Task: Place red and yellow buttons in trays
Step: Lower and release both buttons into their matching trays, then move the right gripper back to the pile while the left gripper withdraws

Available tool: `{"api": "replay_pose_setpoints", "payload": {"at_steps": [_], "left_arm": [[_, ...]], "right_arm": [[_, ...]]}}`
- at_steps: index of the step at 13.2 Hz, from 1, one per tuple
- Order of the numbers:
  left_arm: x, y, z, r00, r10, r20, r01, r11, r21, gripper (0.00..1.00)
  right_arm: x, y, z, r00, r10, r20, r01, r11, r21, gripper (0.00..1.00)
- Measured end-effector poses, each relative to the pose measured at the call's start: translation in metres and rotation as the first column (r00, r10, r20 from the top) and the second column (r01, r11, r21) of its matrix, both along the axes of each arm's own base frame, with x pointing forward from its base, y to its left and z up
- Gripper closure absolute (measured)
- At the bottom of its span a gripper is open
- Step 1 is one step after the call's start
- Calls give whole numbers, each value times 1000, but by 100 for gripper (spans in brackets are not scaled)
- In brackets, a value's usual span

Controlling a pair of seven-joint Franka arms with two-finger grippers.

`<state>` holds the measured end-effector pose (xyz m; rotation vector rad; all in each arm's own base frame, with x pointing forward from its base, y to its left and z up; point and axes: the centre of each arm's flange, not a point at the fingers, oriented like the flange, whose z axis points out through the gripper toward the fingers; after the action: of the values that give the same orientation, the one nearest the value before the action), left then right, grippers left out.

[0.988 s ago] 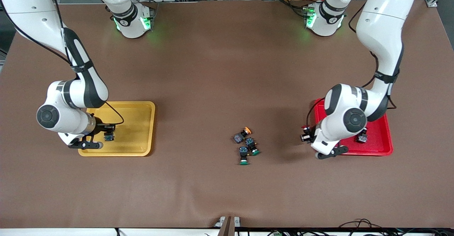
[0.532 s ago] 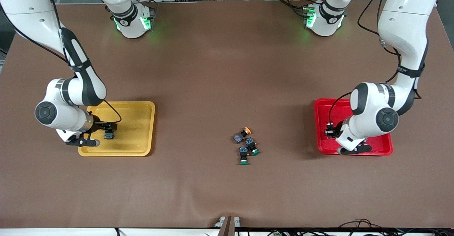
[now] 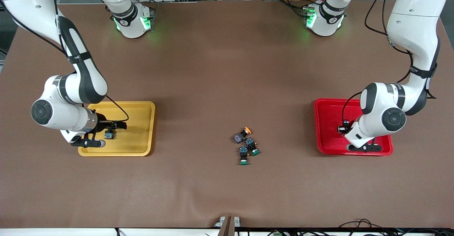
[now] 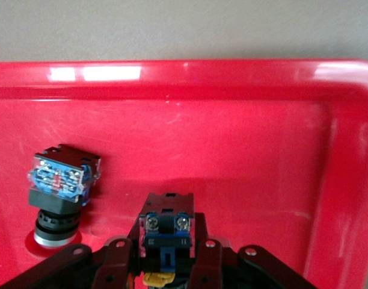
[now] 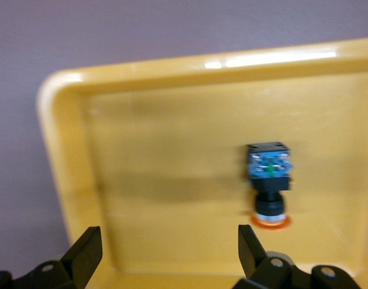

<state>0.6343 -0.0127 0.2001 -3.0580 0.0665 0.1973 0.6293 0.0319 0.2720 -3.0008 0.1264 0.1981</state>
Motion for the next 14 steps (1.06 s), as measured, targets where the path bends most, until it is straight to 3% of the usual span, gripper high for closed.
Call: {"api": "replay_pose_setpoints", "payload": {"at_steps": [8,11,14], "left_arm": [[3,6,-13,1000,-2,29,2,1000,-4,67],[6,4,-13,999,-4,50,5,1000,-9,38],[15,0,-1,996,-9,91,10,1000,-15,7]], "right_arm": [[15,126,52,976,-211,53,211,978,6,0],[16,185,77,954,-289,77,288,957,29,0],[16,234,77,927,-369,65,367,929,47,0]]}}
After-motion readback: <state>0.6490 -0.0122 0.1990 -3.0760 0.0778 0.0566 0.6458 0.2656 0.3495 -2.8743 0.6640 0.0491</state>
